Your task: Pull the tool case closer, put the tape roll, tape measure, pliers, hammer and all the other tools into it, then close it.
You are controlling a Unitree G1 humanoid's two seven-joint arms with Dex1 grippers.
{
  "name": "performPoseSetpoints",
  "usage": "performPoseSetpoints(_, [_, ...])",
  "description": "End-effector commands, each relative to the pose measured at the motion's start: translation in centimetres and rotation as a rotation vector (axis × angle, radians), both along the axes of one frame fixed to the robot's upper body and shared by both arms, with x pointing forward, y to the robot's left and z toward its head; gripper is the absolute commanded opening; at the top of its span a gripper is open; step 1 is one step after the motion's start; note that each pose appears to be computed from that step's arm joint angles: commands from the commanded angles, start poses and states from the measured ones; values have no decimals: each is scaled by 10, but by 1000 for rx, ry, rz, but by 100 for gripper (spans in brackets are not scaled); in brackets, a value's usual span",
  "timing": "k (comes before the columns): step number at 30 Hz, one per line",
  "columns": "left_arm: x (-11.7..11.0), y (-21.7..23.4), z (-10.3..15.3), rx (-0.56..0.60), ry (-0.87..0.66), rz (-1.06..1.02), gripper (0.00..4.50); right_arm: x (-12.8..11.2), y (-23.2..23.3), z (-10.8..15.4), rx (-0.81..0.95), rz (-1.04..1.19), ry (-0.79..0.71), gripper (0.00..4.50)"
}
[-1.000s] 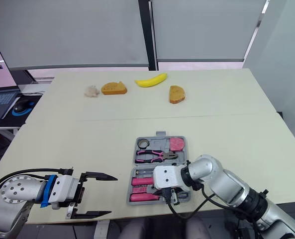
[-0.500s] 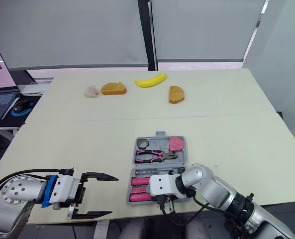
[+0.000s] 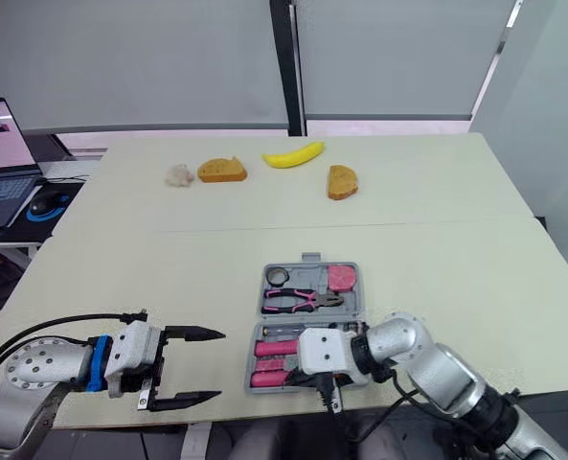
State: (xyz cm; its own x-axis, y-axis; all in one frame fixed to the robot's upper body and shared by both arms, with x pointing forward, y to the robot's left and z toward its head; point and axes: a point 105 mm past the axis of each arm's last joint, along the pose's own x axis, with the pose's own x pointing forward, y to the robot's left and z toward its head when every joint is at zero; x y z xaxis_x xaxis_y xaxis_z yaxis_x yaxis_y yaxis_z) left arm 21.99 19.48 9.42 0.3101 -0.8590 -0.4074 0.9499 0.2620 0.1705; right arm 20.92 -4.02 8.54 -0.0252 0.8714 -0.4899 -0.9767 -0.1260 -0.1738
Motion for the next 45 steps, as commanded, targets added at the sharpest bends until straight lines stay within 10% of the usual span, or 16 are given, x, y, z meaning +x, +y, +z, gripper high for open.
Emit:
performPoseSetpoints(1, [15,1,8,-16,-18,90,450,9,-23,16,33,-88,-82,3])
performPoseSetpoints(3, [25,4,9,-40,-31,141,450,16,-41,15,20,-183,-87,3])
performPoseSetpoints(17, [75,6,-43,72,-25,168,2,86,-113,-34,-197,-661,-215,0])
performPoseSetpoints(45, [91,-36,-65,102,-34,76,2,95,-74,-51,-209,-430,-208,0])
